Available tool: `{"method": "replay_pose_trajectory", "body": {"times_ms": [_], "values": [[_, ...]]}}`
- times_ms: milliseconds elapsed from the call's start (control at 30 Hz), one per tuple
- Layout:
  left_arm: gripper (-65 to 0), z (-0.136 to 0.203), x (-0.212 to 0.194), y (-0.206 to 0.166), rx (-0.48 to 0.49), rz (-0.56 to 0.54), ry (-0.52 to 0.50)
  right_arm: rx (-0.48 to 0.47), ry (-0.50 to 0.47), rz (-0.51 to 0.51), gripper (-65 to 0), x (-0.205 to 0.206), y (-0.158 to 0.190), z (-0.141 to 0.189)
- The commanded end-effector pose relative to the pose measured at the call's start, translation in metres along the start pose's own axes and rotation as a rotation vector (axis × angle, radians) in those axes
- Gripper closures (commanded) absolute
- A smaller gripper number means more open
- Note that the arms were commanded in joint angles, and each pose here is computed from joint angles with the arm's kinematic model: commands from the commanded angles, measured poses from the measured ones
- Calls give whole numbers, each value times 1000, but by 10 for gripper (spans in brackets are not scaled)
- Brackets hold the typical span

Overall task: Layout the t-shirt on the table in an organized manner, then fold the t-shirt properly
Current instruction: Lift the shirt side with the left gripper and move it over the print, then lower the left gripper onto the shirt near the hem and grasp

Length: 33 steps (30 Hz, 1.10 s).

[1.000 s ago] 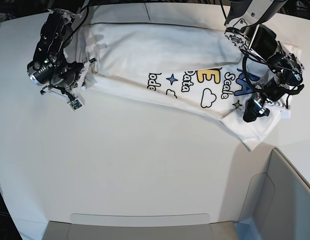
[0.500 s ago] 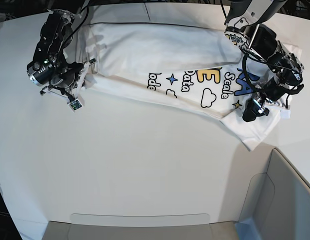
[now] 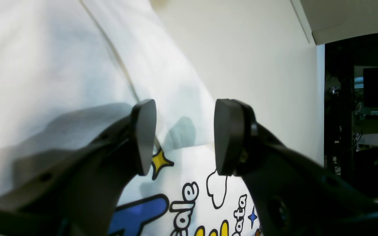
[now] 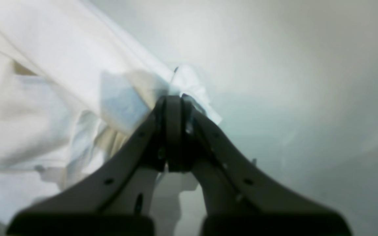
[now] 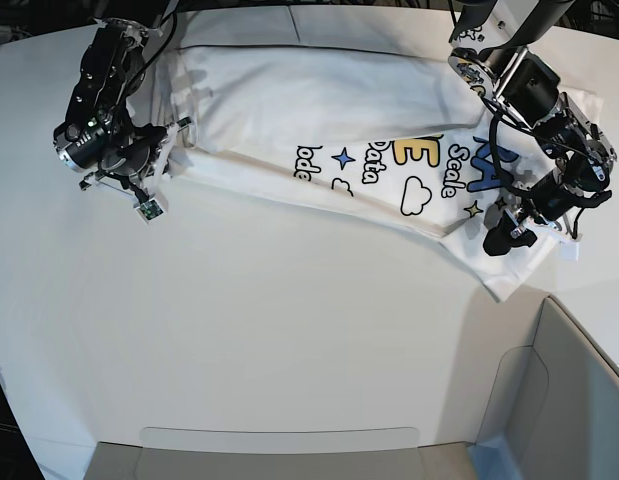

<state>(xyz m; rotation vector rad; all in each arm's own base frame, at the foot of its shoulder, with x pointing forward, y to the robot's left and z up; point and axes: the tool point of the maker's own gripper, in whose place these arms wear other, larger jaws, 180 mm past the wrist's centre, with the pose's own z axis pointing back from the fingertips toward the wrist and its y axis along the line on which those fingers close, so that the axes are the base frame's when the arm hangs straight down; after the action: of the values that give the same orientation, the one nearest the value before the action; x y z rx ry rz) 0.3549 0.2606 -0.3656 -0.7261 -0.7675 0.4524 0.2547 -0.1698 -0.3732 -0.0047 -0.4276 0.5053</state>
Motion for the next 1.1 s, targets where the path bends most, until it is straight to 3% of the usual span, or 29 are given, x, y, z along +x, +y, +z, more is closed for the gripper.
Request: {"method": "replay_pose_trajectory", "body": {"times_ms": [0, 733, 900, 1067], "values": [[-276, 3, 20, -9, -20, -28, -50, -20, -34, 20, 0, 10, -6, 5], [-273, 7, 9, 1, 4, -21, -28, -20, -34, 20, 0, 10, -6, 5], [-249, -13, -2, -15, 13, 13, 69, -19, -38, 19, 0, 11, -6, 5], [-249, -16, -4, -18, 8, 7, 79, -22, -43, 19, 0, 14, -7, 6]]}}
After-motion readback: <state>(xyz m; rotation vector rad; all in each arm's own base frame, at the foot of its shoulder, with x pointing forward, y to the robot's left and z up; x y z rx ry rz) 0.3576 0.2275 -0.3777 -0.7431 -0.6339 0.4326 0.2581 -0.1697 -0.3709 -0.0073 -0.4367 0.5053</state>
